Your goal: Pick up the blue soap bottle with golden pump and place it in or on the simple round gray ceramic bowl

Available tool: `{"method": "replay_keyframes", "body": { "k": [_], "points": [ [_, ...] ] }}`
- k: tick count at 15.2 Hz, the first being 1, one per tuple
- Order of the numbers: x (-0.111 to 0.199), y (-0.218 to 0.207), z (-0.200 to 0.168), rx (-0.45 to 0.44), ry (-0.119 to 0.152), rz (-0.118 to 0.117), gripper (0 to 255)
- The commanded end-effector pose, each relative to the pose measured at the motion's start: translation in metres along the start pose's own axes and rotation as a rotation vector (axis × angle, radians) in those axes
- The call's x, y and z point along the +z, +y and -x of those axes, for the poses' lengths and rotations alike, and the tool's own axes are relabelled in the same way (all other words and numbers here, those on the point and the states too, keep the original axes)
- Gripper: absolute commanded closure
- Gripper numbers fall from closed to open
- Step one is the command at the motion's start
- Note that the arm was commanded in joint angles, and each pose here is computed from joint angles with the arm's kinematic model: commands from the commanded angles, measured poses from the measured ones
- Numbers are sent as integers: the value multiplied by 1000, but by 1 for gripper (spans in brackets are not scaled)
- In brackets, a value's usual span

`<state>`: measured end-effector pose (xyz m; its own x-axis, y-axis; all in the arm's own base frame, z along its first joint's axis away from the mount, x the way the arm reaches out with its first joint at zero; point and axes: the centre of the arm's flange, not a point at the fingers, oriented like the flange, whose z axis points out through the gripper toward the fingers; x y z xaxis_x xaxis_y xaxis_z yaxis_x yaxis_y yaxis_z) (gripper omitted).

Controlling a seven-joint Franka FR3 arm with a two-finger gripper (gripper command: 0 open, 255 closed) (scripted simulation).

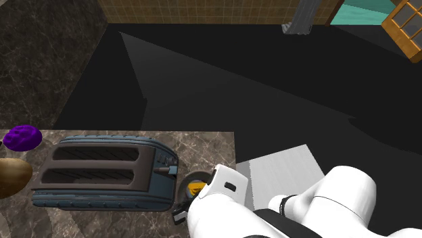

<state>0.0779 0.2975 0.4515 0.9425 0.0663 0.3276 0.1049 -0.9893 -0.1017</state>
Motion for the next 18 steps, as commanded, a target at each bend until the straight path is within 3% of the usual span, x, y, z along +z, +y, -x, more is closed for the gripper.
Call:
{"method": "replay_keyframes", "body": {
  "k": [1, 8, 9, 14, 18],
  "points": [
    [6, 1, 2, 0, 1, -1, 255],
    [6, 1, 2, 0, 1, -1, 255],
    [6, 1, 2, 0, 1, -1, 0],
    [6, 1, 2, 0, 1, -1, 0],
    [-44, 1, 2, 0, 1, -1, 0]
  ]
}}
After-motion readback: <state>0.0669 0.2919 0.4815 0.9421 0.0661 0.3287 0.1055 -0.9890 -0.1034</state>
